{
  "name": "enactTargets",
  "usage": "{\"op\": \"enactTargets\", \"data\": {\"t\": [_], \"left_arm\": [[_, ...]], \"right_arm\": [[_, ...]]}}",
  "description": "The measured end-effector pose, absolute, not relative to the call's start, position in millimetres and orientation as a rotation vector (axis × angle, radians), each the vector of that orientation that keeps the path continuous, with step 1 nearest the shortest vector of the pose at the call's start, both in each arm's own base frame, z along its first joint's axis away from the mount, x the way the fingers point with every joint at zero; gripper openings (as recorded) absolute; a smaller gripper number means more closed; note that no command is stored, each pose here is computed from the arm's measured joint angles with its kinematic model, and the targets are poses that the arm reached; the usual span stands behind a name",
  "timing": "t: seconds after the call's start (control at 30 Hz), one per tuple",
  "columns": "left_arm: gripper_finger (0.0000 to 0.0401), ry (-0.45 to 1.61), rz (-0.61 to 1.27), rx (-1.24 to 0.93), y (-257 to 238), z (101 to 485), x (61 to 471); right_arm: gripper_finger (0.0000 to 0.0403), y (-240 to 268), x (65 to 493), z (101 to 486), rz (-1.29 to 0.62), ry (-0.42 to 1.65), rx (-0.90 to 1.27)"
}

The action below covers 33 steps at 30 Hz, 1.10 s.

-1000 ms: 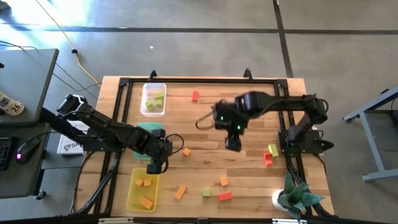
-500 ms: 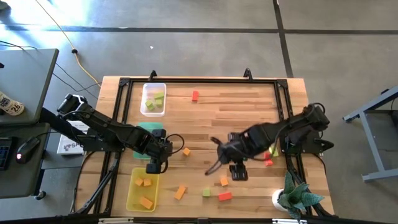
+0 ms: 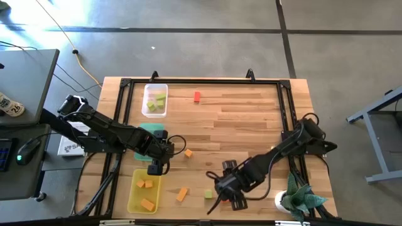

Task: Sort & place blocks by color
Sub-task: Put the orange rectangular block into the blue bin

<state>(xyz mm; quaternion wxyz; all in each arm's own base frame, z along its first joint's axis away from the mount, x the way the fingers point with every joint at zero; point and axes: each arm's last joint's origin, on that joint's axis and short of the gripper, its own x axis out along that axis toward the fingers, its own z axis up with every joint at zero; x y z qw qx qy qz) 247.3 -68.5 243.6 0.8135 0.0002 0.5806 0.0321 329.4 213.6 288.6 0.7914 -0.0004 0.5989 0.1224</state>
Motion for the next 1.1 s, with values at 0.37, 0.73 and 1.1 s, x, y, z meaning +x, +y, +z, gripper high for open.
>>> {"op": "enactTargets", "data": {"t": [0.37, 0.73, 1.1], "left_arm": [[0.0196, 1.239, 0.069, 0.001, -69, 244, 247], [0.0196, 1.239, 0.069, 0.001, -69, 244, 247], [0.0196, 1.239, 0.069, 0.001, -69, 244, 247]], "right_arm": [[0.0239, 243, 337, 238, 0.285, 1.413, -0.045], [0.0239, 254, 345, 196, 0.239, 1.497, -0.062], [0.0239, 259, 351, 167, 0.22, 1.554, -0.065]]}}
